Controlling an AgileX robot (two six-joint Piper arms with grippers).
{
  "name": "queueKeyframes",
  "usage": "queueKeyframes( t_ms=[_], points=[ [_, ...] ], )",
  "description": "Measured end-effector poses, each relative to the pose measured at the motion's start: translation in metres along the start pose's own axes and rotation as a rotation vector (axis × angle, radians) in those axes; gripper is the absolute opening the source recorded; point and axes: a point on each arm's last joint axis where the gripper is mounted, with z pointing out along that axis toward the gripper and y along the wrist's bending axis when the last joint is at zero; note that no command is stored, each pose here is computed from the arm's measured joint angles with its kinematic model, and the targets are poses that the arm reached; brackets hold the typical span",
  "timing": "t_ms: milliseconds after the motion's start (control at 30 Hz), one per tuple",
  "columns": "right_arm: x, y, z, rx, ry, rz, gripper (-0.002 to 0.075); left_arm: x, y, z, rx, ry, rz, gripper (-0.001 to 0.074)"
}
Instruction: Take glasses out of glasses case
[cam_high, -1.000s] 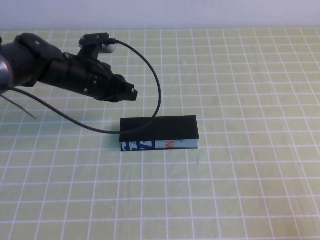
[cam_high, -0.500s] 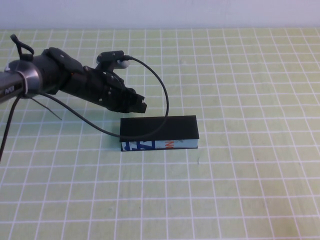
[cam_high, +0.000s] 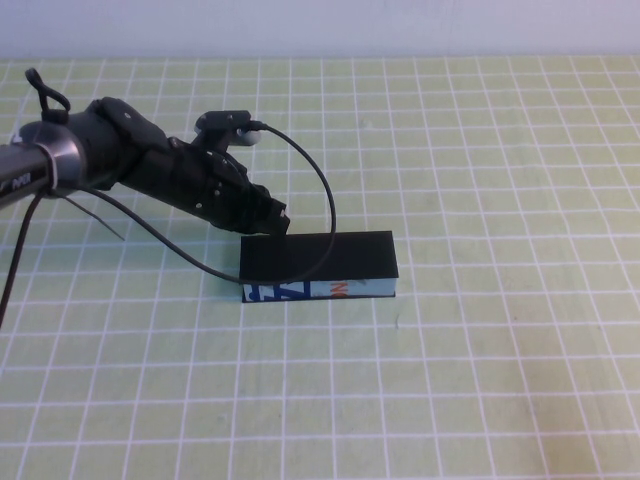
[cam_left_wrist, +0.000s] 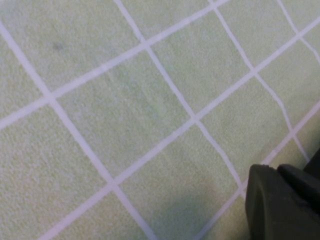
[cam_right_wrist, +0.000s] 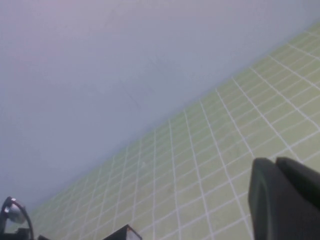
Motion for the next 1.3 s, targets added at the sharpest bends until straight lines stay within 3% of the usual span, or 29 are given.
queueKeyframes(
  t_ms=[167,333,567,767,933,1067,1300],
  points=[
    [-0.009,0.021,-0.001,-0.051,0.113,0.046,-0.0018,0.002,0.0,0.0,-0.001,0.022,0.01,-0.0004],
    [-0.028,0.054,0.014,-0.047,0.392,-0.036,-0.0018,0.002,0.0,0.0,0.0,0.026,0.012,-0.0004],
    [-0.048,0.081,0.071,-0.034,0.758,-0.242,-0.0018,0.002,0.0,0.0,0.0,0.026,0.012,-0.0004],
    [-0.05,0.098,0.132,-0.123,0.933,-0.348,-0.0018,0.002,0.0,0.0,0.0,0.026,0.01,-0.0004],
    [-0.025,0.133,0.17,-0.259,1.045,-0.466,-0.0018,0.002,0.0,0.0,0.0,0.026,0.009,-0.0004],
    [0.014,0.169,0.19,-0.389,1.134,-0.601,-0.0018,0.002,0.0,0.0,0.0,0.026,0.009,-0.0004],
    [0.078,0.204,0.211,-0.621,1.174,-1.074,-0.0018,0.003,0.0,0.0,0.004,0.03,0.004,-0.0004]
  ],
)
